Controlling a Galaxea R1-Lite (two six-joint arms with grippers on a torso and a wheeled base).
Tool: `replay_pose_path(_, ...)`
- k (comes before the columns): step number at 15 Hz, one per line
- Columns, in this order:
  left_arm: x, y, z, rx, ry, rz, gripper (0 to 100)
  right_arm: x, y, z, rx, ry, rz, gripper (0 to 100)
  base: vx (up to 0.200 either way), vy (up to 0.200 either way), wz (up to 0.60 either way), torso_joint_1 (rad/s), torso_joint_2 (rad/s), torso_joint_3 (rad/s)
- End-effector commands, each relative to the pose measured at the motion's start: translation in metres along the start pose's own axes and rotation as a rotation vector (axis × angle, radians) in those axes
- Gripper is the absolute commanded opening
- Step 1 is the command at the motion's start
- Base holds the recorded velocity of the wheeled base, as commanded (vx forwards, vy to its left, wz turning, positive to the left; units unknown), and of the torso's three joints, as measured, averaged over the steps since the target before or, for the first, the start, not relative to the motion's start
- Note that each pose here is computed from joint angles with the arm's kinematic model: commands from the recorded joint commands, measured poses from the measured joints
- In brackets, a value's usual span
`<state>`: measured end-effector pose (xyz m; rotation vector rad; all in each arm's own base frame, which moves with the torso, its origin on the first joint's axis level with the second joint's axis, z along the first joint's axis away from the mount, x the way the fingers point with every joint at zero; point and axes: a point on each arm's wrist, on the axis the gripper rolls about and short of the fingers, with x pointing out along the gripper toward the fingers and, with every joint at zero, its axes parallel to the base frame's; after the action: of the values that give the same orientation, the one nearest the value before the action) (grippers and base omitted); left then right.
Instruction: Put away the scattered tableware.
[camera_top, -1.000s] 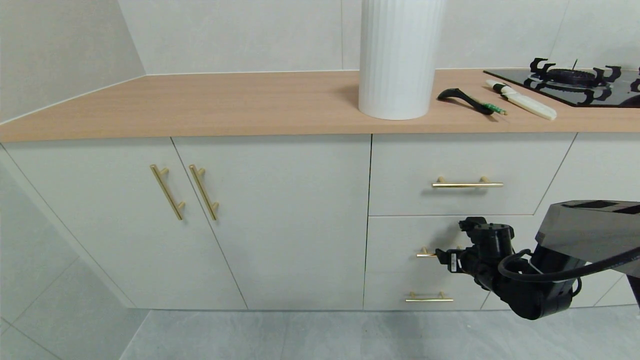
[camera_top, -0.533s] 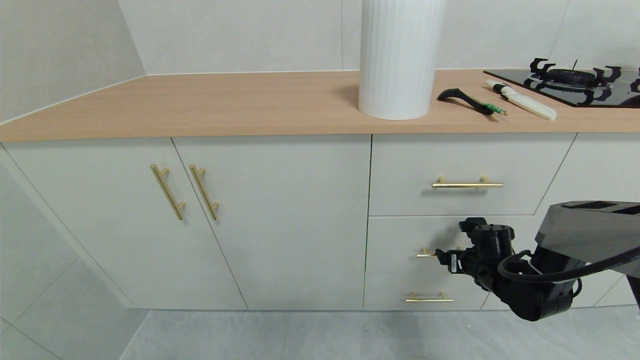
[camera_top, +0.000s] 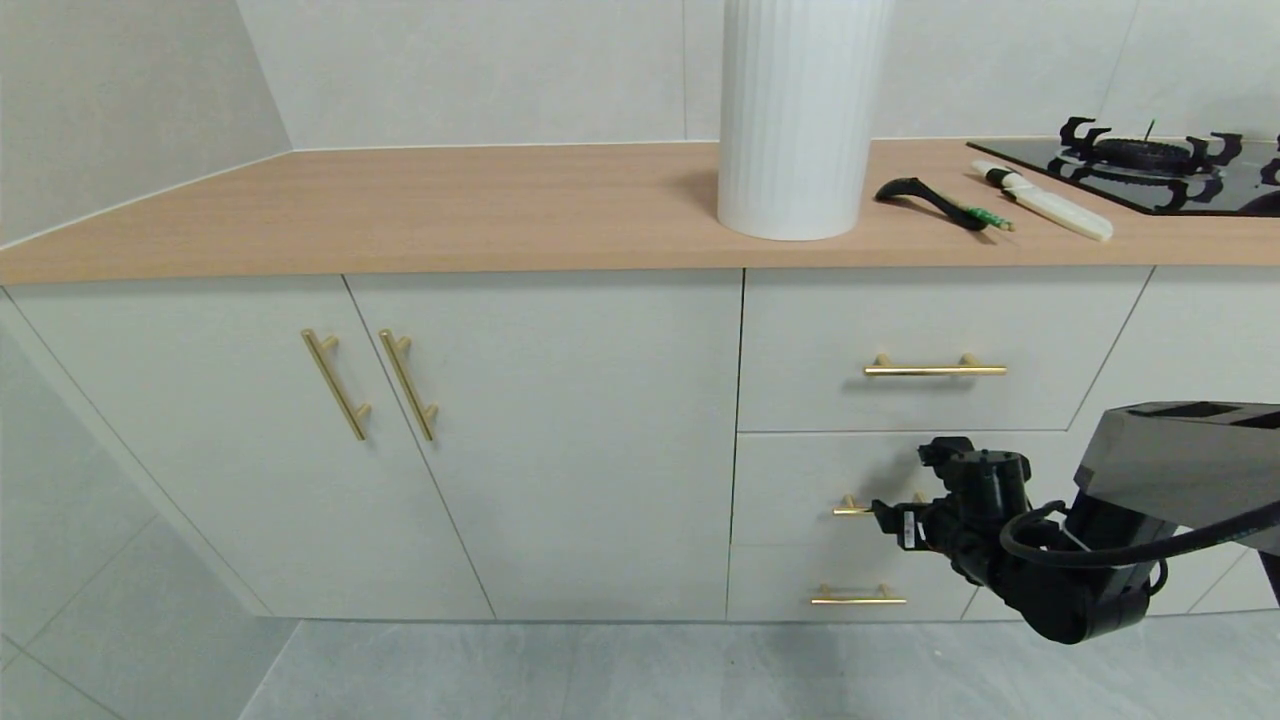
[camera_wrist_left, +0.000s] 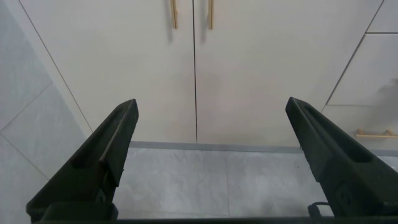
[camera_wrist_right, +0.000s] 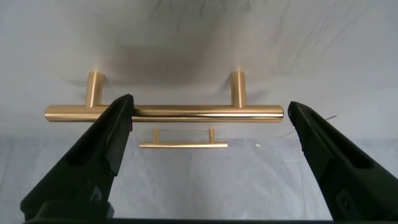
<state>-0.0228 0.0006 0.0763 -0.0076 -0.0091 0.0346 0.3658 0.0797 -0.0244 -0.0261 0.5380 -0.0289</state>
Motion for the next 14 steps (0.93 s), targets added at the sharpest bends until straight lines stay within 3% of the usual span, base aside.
replay_pose_path(1, 0.000, 0.000, 0.000, 0.000, 0.001, 0.001, 100, 0.001, 0.000, -0.003, -0.005, 0.018, 0.000, 100, 0.000, 0.000, 0.00, 0.000, 0.00, 0.000)
replay_pose_path(8, 0.000, 0.000, 0.000, 0.000, 0.000, 0.001, 100, -0.005, 0.000, 0.001, -0.005, 0.014, 0.001, 100, 0.000, 0.000, 0.00, 0.000, 0.00, 0.000)
replay_pose_path(14, 0.000, 0.000, 0.000, 0.000, 0.000, 0.001, 100, -0.077, -0.009, 0.047, -0.010, 0.094, 0.130, 100, 0.000, 0.000, 0.00, 0.000, 0.00, 0.000)
